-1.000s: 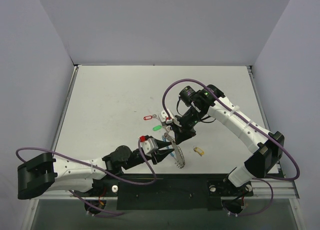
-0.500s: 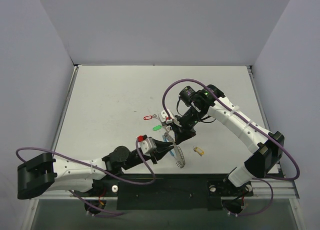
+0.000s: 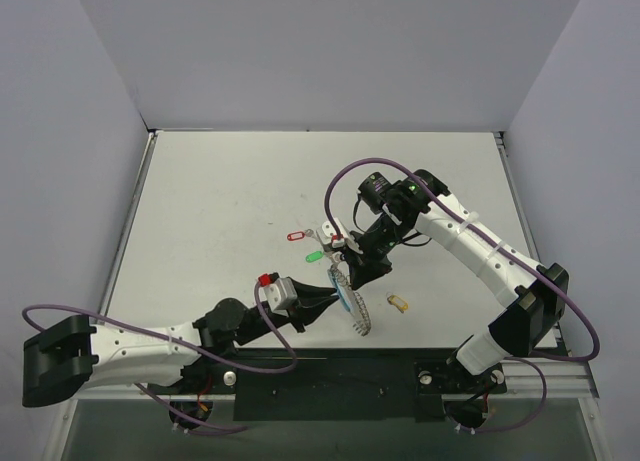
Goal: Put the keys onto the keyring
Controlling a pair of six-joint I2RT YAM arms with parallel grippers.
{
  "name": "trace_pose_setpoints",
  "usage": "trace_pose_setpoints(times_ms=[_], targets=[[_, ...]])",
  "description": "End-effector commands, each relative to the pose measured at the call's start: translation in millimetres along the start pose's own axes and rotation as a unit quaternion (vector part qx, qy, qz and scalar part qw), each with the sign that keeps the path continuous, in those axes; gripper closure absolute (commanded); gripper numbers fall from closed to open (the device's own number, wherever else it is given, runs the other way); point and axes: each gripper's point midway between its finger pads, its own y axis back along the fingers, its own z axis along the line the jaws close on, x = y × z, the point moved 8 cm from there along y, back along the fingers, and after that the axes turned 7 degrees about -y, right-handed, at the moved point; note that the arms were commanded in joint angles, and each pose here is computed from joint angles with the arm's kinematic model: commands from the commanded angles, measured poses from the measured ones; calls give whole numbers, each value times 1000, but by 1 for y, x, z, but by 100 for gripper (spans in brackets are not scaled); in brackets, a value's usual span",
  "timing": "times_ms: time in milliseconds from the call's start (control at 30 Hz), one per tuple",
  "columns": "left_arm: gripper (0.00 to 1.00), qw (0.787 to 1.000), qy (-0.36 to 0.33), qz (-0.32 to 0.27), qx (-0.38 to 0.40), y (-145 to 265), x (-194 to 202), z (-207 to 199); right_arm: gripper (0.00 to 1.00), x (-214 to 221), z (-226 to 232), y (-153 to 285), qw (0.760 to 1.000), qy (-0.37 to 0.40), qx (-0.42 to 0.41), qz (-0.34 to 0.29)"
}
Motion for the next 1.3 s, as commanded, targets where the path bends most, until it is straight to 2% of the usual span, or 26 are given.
trace_pose_setpoints(times_ms=[0,400,1000,1100,1267], targets=[[72,999,6,-39,13,-12,-19,-4,100,-2,9,-2,999,-12,-30,-17],[69,999,-11,-37,12,-33,-17,-5,100,-2,10,-2,999,-11,-31,-19],[70,999,-15,-37,-3,-40,-18,-3,100,-3,10,-3,999,-13,-34,-21],[71,999,-15,-39,-9,-40,-20,-1,100,-3,9,-2,999,-12,-33,-22],[80,999,-14,-42,-9,-39,-20,-1,100,-2,9,-3,999,-13,-32,-20]])
